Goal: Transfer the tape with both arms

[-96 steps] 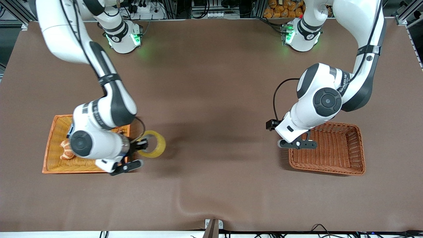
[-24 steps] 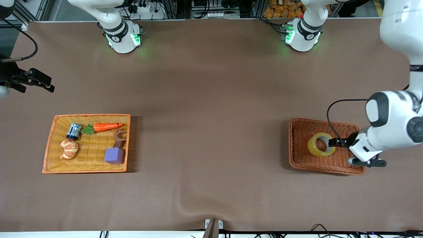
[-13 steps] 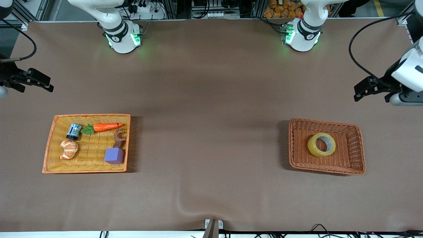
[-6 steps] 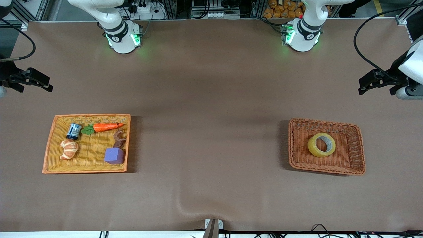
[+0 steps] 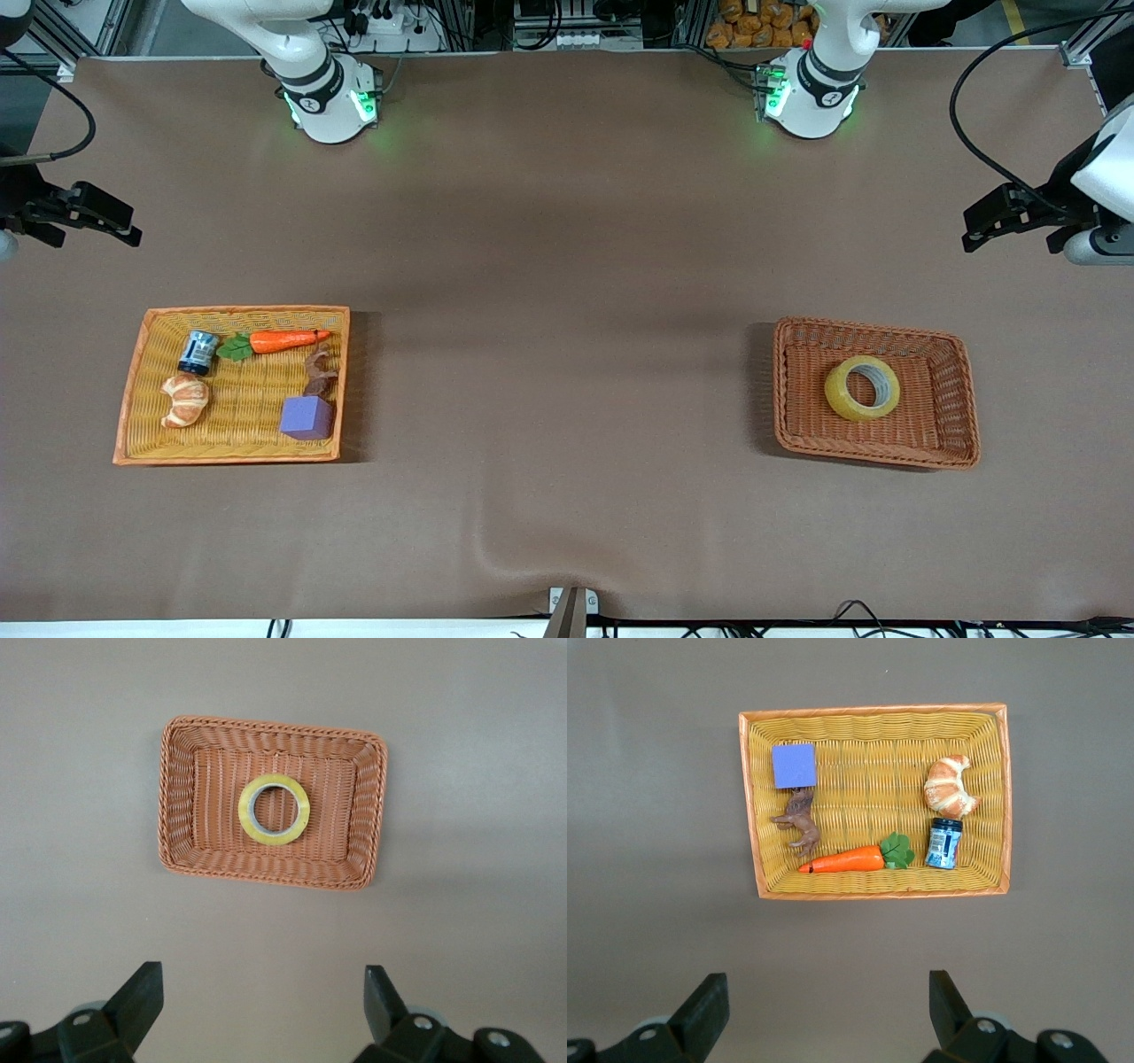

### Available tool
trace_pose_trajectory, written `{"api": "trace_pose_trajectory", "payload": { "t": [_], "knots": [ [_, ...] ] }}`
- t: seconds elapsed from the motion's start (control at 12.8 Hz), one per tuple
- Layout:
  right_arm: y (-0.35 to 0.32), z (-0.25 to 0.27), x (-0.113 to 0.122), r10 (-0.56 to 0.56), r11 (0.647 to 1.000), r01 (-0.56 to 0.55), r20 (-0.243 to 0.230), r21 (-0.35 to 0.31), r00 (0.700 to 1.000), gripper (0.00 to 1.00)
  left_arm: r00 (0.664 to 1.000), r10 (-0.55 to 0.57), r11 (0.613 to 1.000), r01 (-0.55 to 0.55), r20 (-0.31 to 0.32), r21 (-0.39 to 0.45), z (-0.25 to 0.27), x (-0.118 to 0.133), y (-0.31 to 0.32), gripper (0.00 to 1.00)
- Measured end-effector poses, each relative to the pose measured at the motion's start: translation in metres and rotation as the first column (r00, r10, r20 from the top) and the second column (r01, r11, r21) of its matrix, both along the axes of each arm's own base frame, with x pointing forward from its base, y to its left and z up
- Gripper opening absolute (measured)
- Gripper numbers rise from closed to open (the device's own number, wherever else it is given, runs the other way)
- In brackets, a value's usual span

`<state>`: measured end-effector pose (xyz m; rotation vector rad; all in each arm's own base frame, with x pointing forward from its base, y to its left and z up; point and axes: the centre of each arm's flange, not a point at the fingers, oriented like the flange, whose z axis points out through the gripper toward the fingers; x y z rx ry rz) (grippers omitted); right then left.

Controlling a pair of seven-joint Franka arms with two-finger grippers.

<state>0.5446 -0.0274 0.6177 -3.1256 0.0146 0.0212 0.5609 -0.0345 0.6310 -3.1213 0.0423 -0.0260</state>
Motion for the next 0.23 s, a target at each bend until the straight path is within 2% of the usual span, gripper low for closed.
{"api": "trace_pose_trajectory", "payload": {
  "t": [0.23],
  "knots": [
    [0.0, 0.0, 0.0, 0.0, 1.0, 0.0, 0.0, 0.0, 1.0, 1.0, 1.0, 0.004, 1.0, -0.004, 0.015, -0.001, 0.0074, 0.0004, 0.0031, 1.0]
  ]
}}
